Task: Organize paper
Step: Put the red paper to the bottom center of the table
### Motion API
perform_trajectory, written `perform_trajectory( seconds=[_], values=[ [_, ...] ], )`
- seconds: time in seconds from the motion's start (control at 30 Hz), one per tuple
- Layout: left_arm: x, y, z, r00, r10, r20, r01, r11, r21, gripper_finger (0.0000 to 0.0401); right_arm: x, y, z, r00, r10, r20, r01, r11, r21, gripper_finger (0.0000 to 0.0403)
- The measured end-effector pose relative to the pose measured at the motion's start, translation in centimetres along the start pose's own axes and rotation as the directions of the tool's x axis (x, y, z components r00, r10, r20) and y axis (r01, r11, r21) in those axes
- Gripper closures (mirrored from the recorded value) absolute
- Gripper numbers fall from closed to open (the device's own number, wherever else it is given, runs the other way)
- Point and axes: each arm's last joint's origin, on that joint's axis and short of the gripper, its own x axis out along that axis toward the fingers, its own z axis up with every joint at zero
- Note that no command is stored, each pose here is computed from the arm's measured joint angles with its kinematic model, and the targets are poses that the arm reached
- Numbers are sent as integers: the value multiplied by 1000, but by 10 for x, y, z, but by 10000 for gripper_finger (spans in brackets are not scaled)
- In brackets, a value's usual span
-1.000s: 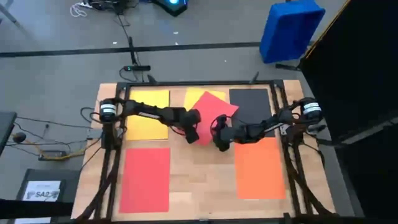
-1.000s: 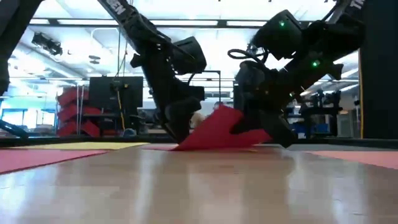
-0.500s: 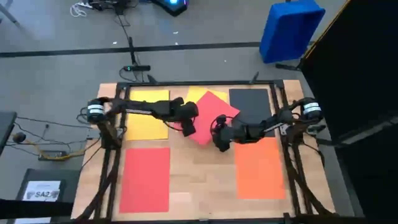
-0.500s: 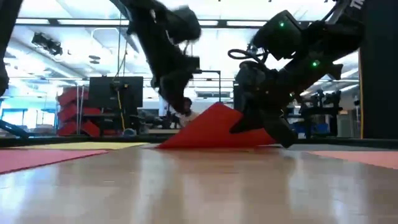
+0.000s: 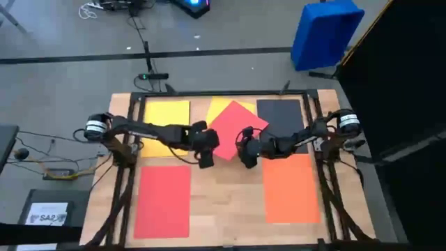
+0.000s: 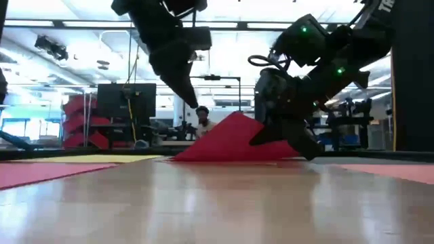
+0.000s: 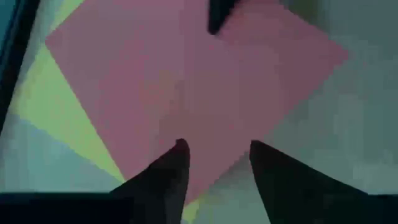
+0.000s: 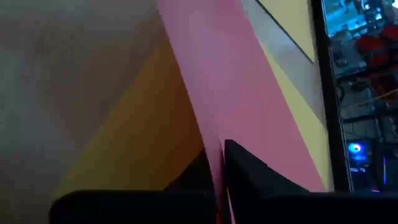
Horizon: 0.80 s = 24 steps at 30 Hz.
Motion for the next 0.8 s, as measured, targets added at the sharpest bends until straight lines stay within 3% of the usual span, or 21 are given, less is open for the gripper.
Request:
perform_trajectory(
  seconds=[0.2, 0.37, 0.53, 0.63, 0.8],
  values=[
    [16, -10, -17, 993, -112, 45, 113, 993, -31, 192, 0, 0, 0, 1000, 4, 4, -4, 1000, 1, 403],
    [24, -11, -27, 993, -114, 41, 117, 991, -69, 129, 0, 0, 0, 1000, 4, 6, -4, 1000, 2, 403],
    [25, -15, -34, 998, 42, 37, -41, 999, -27, 94, 0, 0, 1, 1000, 1, 10, -1, 1000, 4, 403],
    [30, -20, -40, 991, 129, 32, -130, 991, 29, 92, 0, -1, 2, 1000, -3, 27, 3, 1000, 14, 403],
    [32, -30, -46, 978, 183, 99, -190, 979, 72, 102, 0, -2, 5, 998, -2, 56, -1, 999, 49, 403]
  ],
)
